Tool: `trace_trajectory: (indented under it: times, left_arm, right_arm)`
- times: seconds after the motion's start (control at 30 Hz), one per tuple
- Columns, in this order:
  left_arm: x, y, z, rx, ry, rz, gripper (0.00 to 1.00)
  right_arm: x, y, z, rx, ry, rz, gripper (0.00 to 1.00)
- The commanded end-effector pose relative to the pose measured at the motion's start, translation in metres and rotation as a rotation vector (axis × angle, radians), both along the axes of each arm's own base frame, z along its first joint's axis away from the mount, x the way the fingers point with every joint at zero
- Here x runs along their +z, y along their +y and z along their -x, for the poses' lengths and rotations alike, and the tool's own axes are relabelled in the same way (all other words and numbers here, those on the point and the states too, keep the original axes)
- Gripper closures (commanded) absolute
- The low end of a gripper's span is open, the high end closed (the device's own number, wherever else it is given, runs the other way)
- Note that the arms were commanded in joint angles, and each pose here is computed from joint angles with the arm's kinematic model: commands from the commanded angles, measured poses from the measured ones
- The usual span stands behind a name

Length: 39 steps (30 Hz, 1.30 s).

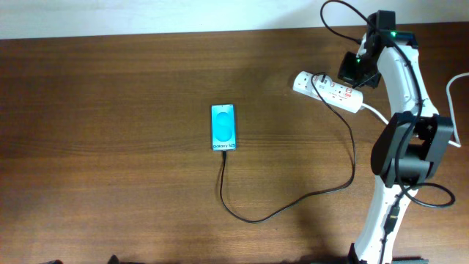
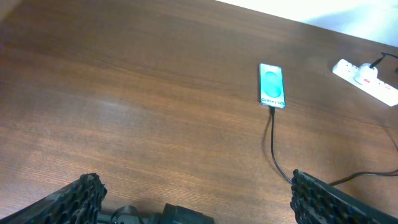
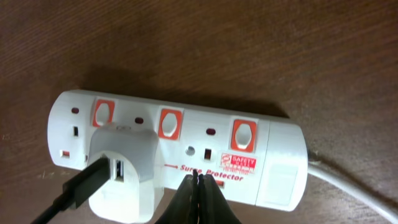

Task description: Plug charger to phone and switch on socket

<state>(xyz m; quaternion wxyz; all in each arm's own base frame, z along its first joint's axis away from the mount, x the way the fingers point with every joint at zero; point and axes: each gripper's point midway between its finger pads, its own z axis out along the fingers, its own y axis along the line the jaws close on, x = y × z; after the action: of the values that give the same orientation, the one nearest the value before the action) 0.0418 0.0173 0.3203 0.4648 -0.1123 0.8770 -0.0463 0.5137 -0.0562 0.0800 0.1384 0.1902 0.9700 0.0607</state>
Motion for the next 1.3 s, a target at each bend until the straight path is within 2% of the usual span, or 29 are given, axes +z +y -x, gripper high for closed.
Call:
trace_trajectory:
  times: [0.0, 0.63, 1.27]
  left_arm:
    - [-0.001, 0.002, 0.000, 0.017, 0.001, 0.005, 0.01]
    - [-0.001, 0.002, 0.000, 0.017, 0.000, 0.005, 0.01]
    - [-0.001, 0.002, 0.000, 0.017, 0.001, 0.005, 0.01]
  right_arm:
    - [-0.025, 0.007, -0.002, 0.027, 0.032, -0.016, 0.96]
    - [-0.052, 0.023, -0.025, 0.111, -0.023, -0.024, 0.96]
    - [-0.061, 0.023, -0.020, 0.115, 0.007, -0.027, 0.96]
